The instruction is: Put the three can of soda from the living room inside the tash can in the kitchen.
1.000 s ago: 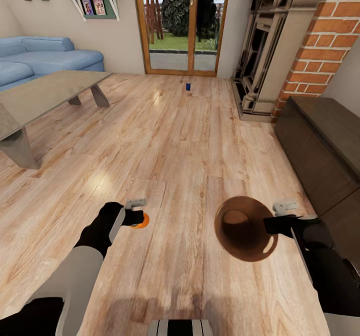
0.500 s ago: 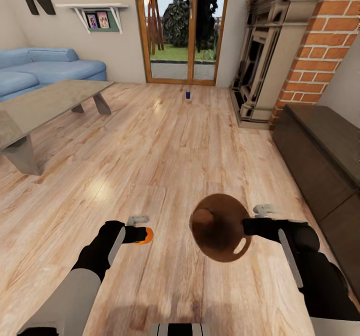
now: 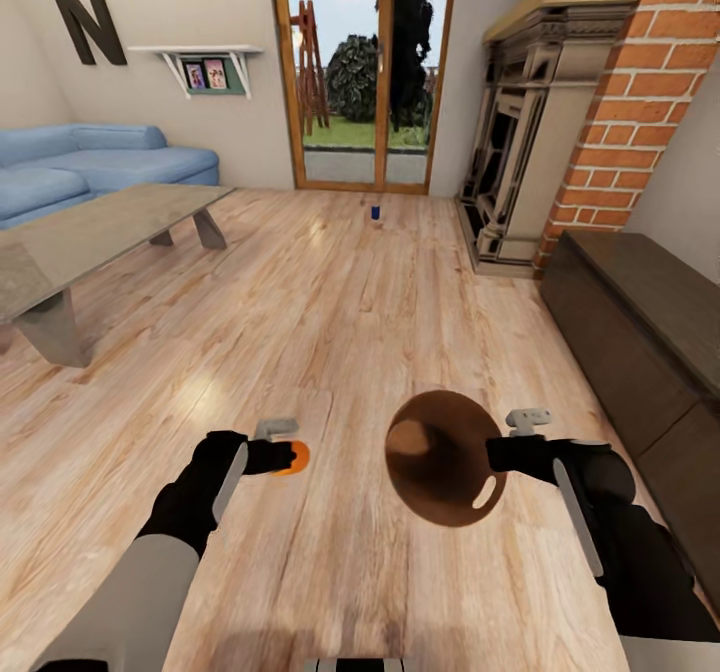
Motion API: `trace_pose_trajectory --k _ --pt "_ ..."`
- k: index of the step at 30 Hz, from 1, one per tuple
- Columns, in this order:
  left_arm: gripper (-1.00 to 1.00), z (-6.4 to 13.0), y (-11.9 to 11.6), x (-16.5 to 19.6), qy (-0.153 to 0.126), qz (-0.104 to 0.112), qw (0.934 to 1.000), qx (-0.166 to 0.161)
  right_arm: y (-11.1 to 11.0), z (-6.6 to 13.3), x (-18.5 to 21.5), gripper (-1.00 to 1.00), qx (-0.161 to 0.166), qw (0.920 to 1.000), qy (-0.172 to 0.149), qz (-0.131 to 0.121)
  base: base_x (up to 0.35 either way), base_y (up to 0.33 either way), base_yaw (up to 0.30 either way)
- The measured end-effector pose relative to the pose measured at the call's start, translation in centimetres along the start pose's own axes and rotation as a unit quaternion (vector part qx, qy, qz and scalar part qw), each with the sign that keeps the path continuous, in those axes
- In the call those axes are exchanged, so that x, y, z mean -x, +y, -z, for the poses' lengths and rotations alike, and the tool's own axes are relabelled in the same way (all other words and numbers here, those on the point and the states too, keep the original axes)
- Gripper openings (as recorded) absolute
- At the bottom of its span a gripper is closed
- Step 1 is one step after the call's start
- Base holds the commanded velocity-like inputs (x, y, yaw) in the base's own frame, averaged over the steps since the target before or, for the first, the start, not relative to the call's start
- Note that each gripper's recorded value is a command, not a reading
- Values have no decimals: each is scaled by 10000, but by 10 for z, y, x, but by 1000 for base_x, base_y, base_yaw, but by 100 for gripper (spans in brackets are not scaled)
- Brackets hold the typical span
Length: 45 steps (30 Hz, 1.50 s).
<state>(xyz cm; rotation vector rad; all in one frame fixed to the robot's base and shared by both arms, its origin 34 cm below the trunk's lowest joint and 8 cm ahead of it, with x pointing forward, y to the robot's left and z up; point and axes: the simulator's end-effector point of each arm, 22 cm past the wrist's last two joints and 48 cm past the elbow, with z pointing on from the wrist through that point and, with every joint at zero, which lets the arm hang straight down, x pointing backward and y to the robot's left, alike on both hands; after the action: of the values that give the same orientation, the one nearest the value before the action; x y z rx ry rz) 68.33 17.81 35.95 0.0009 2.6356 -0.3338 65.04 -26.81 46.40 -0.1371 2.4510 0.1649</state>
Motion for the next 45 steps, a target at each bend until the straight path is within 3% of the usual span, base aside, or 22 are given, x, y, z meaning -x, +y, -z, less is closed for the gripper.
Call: trace_pose_trajectory --k 5,8,13,14,17,21,22,23,26,27,28,30,37,39,41,45 --pt "-100 29 -12 26 -214 -123 9981 -558 13 10 10 -100 271 9995 -129 -99 0 0 0" --pt "-100 41 -7 32 -283 -175 9968 -725 9 16 12 -100 211 9996 -166 31 0 0 0" --pt "-100 64 3 42 -391 -245 9929 -1099 26 31 17 -100 749 9969 -249 4 0 0 0" --pt "-100 74 8 45 -413 -268 9902 -1303 21 35 17 -100 773 9967 -247 78 0 0 0" --pt "-100 88 11 50 -468 -321 9871 -1499 7 43 21 -100 621 9973 -285 266 0 0 0" --pt "-100 108 6 55 -540 -388 9802 -1866 7 58 24 -100 918 9949 -314 277 0 0 0" --pt "-100 111 4 56 -558 -409 9789 -1924 5 60 25 -100 895 9950 -333 306 0 0 0" --pt "-100 119 -6 57 -575 -428 9733 -2182 0 63 26 -100 850 9952 -340 355 0 0 0" --pt "-100 133 -23 58 -606 -544 9636 -2545 -5 69 28 -100 755 9955 -379 435 0 0 0" --pt "-100 135 -23 59 -625 -577 9638 -2527 -3 71 29 -100 793 9952 -401 418 0 0 0" --pt "-100 145 -36 58 -625 -639 9556 -2809 -1 72 24 -100 865 9946 -402 409 0 0 0" --pt "-100 154 -42 59 -643 -738 9507 -2941 -3 76 23 -100 854 9943 -433 464 0 0 0" --pt "-100 186 -62 64 -725 -1058 9369 -3253 -16 84 22 -100 561 9957 -419 600 0 0 0" --pt "-100 202 -66 71 -856 -1286 9322 -3272 -30 80 15 -100 238 9967 -277 727 0 0 0" --pt "-100 208 -67 73 -881 -1356 9316 -3254 -48 79 14 -100 -158 9952 -239 933 0 0 0" --pt "-100 229 -77 76 -934 -1505 9218 -3449 -40 71 2 -100 74 9973 -63 721 0 0 0"
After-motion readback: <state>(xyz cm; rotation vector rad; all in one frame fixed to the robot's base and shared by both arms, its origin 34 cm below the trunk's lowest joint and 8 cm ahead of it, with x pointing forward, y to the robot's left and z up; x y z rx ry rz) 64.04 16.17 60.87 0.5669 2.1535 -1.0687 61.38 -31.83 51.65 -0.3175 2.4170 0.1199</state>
